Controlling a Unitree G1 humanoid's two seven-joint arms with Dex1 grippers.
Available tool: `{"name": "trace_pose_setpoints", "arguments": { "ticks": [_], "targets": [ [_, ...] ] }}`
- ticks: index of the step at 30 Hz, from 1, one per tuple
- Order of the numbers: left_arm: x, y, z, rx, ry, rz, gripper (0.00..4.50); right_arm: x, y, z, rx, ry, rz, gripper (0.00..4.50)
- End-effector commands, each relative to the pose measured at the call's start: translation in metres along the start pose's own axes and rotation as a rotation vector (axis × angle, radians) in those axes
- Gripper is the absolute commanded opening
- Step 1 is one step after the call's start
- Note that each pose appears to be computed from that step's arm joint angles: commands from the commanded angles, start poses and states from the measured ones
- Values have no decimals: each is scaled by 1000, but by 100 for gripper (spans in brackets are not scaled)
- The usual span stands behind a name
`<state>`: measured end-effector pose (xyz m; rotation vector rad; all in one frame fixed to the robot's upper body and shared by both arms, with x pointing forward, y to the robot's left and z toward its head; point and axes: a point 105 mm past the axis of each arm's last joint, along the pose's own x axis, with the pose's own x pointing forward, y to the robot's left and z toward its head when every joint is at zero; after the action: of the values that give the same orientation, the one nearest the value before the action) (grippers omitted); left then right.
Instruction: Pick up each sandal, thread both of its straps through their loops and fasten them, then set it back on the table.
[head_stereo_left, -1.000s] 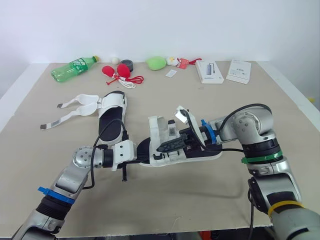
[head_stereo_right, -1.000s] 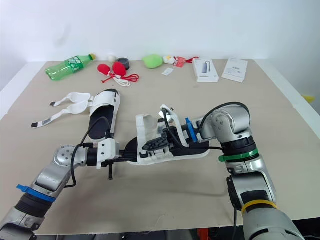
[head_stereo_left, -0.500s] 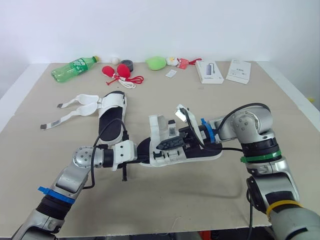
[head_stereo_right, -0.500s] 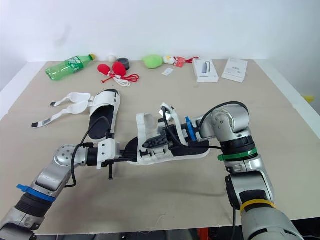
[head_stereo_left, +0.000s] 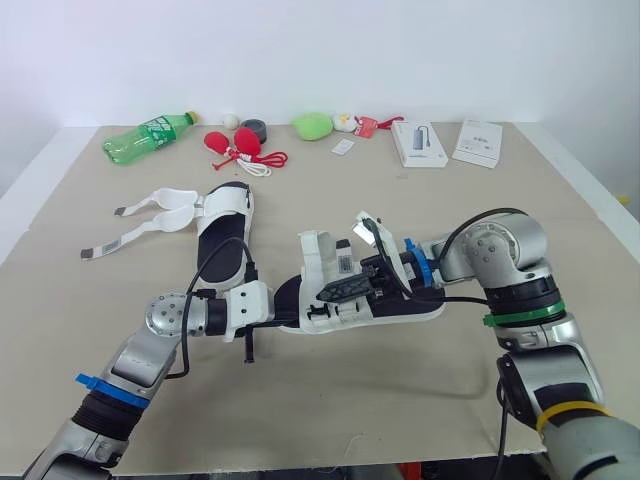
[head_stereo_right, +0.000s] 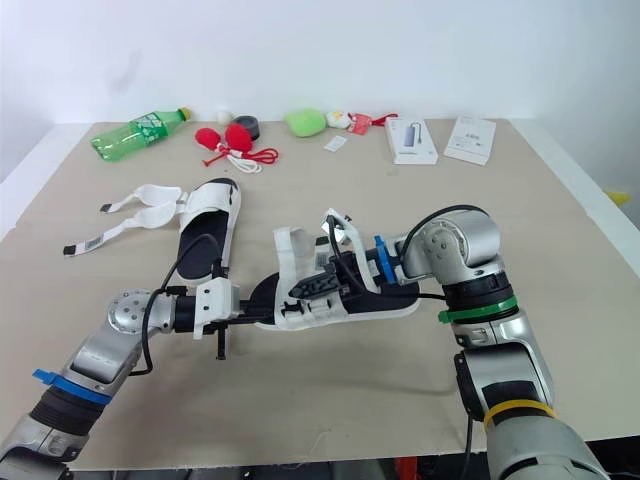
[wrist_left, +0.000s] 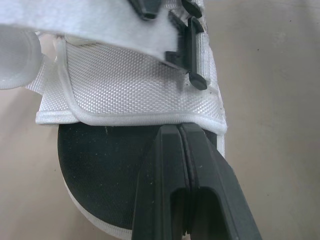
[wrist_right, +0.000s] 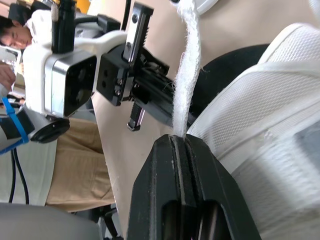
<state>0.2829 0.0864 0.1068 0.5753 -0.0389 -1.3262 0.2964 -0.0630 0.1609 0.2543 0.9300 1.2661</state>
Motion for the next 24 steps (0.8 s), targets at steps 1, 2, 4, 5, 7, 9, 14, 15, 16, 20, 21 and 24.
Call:
{"name": "trace_pose_setpoints", "arguments": {
  "ticks": [1, 2, 4, 5, 7, 9, 14, 15, 16, 20, 21, 24],
  "targets": [
    [3, -11, -14, -29, 55, -39, 0, -1, 5, -5, -8, 12, 15, 15],
    [3, -11, -14, -29, 55, -39, 0, -1, 5, -4, -3, 7, 19, 15],
    [2, -12, -15, -28, 56, -40, 0, -1, 8, -2, 7, -4, 33, 15],
    [3, -12, -15, -28, 56, -41, 0, -2, 9, -1, 9, -7, 39, 15],
    [3, -12, -15, -28, 55, -43, 0, -2, 10, 1, 12, -13, 50, 15],
    [4, -13, -15, -27, 54, -45, 0, -1, 11, 3, 22, -23, 61, 15],
    [4, -14, -15, -22, 55, -48, 0, 1, 10, 8, 89, -56, 101, 15],
    [4, -14, -15, -20, 57, -50, 0, 2, 11, 8, 102, -57, 110, 15],
    [4, -14, -15, -19, 58, -50, 0, 2, 11, 8, 110, -56, 116, 15],
    [4, -16, -16, -18, 62, -53, 0, 3, 8, 4, 150, -48, 108, 15],
    [5, -16, -17, -17, 62, -53, 0, 3, 5, 2, 163, -47, 99, 15],
    [5, -16, -17, -18, 63, -52, 0, 3, 2, -1, 190, -46, 85, 15]
  ]
}}
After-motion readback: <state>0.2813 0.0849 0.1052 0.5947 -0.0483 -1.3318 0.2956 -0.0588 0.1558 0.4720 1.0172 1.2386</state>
